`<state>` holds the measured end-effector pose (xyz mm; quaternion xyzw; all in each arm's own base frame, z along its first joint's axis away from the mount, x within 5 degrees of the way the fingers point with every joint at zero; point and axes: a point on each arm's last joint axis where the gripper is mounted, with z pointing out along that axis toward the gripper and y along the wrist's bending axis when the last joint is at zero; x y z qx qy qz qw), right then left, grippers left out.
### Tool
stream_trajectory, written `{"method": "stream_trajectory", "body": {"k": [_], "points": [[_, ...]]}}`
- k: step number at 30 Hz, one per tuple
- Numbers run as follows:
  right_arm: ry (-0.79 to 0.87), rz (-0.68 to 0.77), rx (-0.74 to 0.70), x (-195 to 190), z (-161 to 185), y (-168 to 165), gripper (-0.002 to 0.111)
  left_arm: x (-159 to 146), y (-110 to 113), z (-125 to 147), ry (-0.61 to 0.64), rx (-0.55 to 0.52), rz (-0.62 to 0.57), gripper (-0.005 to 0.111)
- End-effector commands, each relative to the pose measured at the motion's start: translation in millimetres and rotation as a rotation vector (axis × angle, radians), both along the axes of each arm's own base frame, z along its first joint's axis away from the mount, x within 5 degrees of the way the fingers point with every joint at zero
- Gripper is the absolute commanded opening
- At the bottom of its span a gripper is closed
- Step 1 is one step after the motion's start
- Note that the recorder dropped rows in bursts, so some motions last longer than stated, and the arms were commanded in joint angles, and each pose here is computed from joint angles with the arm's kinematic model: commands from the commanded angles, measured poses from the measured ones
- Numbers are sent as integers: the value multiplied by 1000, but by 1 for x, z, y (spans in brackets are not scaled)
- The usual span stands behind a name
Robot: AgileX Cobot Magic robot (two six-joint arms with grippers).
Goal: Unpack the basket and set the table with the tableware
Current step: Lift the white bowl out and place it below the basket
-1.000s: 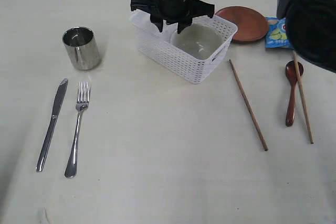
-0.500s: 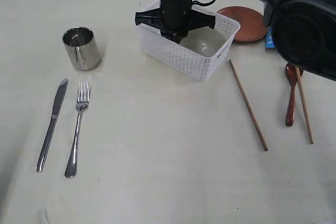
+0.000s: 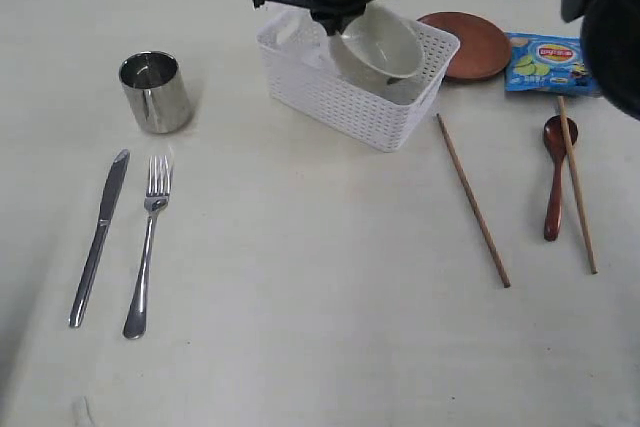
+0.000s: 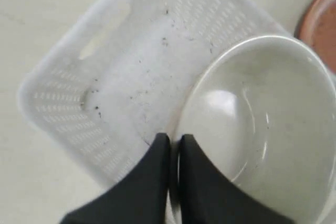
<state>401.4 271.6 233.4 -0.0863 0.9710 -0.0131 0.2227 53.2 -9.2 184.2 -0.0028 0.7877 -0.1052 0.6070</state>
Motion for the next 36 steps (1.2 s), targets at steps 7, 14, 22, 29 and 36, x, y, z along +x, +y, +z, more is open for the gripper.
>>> {"method": "stream_trajectory", "body": {"k": [7, 14, 22, 29, 36], "points": [[-80, 261, -73, -52, 80, 11, -1, 0, 0, 0, -10, -5, 1, 0], [-63, 506, -115, -114, 83, 61, -1, 0, 0, 0, -10, -5, 1, 0], [79, 662, -242, -178, 28, 88, -1, 0, 0, 0, -10, -5, 1, 0], [118, 735, -264, -219, -19, 85, -1, 0, 0, 0, -10, -5, 1, 0], [131, 764, -246, -238, -52, 80, -1, 0, 0, 0, -10, -5, 1, 0]]}}
